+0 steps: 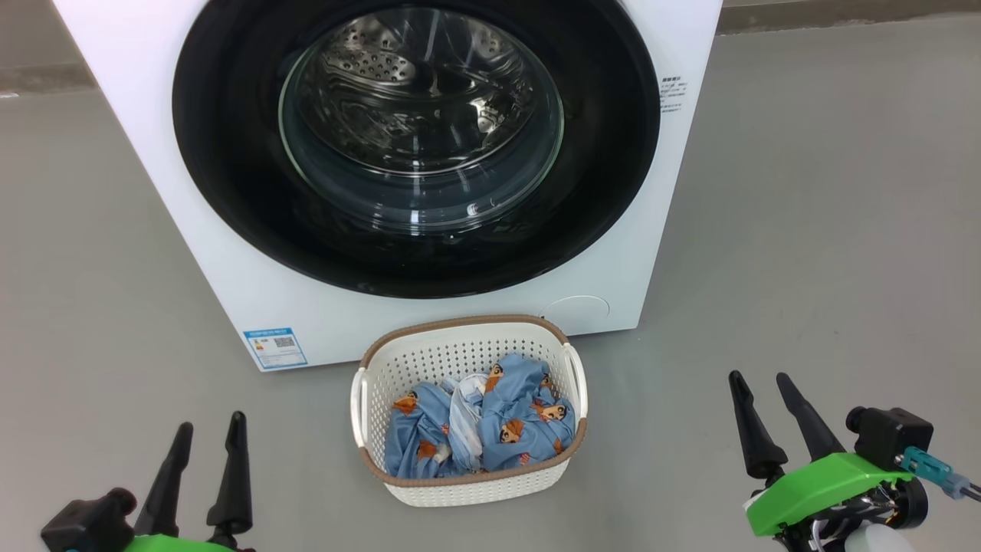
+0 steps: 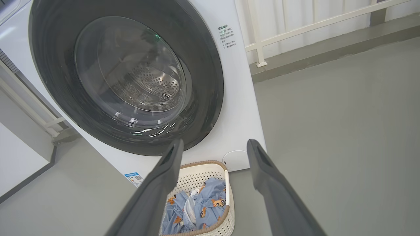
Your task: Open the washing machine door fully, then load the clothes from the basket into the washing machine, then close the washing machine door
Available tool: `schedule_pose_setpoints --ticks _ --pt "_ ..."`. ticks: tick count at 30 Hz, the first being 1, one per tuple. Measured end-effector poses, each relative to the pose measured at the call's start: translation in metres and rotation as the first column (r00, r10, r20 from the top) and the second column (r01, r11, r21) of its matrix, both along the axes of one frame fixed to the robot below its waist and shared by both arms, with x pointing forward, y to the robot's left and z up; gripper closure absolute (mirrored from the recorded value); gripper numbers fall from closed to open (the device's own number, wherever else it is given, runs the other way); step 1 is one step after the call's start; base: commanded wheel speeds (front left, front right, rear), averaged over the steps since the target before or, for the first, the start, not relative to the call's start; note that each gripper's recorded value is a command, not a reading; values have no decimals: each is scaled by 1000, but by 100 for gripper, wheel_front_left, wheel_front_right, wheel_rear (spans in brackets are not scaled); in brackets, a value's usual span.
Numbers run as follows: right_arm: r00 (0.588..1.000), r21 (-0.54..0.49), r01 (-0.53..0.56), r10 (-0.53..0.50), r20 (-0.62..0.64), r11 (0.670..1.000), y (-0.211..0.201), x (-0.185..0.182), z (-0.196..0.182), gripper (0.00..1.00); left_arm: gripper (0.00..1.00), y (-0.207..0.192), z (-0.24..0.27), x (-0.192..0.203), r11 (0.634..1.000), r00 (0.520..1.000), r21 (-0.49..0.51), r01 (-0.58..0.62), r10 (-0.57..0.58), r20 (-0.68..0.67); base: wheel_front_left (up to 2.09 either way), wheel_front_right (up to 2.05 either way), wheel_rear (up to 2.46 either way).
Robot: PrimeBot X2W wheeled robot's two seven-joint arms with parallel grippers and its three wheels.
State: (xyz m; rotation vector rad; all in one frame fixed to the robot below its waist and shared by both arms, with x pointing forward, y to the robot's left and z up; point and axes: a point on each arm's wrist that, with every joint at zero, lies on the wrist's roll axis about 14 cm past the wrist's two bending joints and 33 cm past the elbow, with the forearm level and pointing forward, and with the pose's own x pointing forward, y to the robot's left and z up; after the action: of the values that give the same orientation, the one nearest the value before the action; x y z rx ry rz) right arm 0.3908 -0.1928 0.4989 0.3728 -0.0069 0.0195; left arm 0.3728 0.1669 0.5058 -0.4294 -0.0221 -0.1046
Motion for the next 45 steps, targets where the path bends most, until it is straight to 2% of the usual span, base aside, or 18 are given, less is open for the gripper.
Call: schedule_pose_setpoints --ticks 13,26,45 --pt "999 -153 -20 26 37 988 3 4 8 0 0 -3 3 -1 988 999 151 17 -24 43 0 0 0" --pt "997 -281 -21 41 65 959 3 8 13 0 0 0 7 0 963 996 268 5 -27 80 0 0 0" --pt "998 -288 2 16 60 957 -2 7 11 0 0 4 -3 1 956 999 292 -5 -11 52 0 0 0"
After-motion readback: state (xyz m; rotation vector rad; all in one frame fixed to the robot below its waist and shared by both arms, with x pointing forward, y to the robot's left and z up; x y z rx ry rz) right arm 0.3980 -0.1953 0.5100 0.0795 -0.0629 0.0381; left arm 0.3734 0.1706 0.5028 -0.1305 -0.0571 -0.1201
